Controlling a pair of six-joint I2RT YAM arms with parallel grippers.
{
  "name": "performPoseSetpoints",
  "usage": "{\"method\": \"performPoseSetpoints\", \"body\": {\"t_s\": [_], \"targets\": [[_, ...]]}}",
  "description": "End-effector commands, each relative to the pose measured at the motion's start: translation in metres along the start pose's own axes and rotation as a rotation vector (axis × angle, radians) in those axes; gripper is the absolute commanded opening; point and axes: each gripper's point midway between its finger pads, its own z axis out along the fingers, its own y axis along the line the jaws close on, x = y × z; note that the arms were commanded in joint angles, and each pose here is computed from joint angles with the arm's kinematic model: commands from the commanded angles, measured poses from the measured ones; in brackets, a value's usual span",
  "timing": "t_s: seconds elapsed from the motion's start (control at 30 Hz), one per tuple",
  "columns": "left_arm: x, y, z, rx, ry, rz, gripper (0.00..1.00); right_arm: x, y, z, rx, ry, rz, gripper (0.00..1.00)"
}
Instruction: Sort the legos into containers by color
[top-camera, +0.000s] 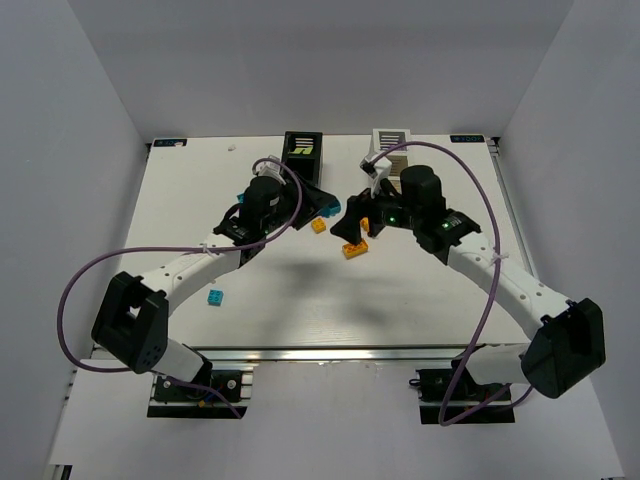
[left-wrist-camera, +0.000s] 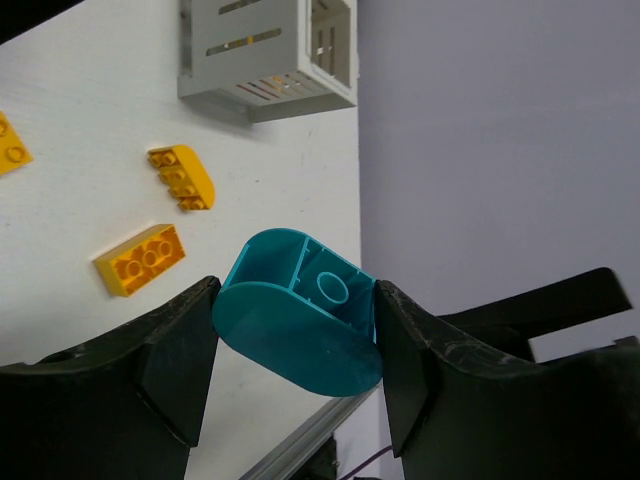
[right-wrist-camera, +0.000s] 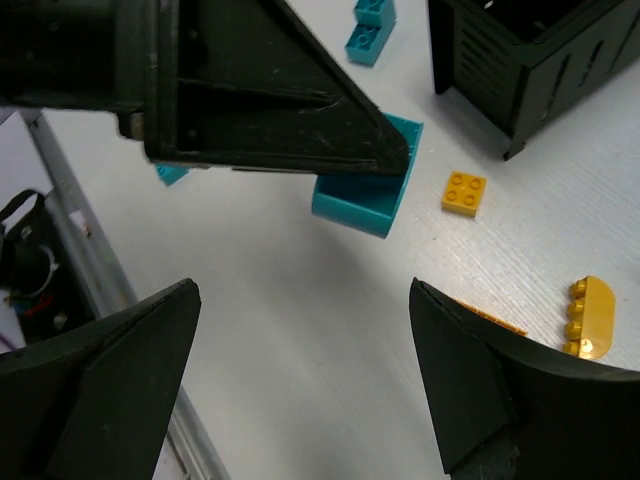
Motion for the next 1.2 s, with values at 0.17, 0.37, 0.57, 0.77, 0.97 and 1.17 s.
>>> {"method": "performPoseSetpoints", "body": {"t_s": [0.17,0.37,0.57,0.77,0.97,1.17], "targets": [[-0.010,-0.030,-0.002,0.103,-0.058,-0.106,0.00,-0.035,-0.027,0.020,0.207,-0.147,0.037,0.89],[-0.006,-0.032,-0.001,0.116,-0.048,-0.126,0.00,-0.045,-0.029,0.028,0.230,-0.195,0.004,0.86],[-0.004,-0.032,0.000,0.130,-0.042,-0.153,0.00,-0.051,-0.025,0.033,0.207,-0.264,-0.050,0.70],[-0.003,-0.033,0.001,0.148,-0.044,-0.183,0.00,-0.047,-0.030,0.042,0.214,-0.249,-0.082,0.58],[-0.003,-0.037,0.002,0.164,-0.042,-0.197,0.00,-0.048,-0.031,0.044,0.213,-0.260,-0.108,0.46],[-0.005,-0.036,0.002,0.161,-0.054,-0.234,0.33,-0.047,-0.028,0.047,0.191,-0.251,-0.130,0.07]]}}
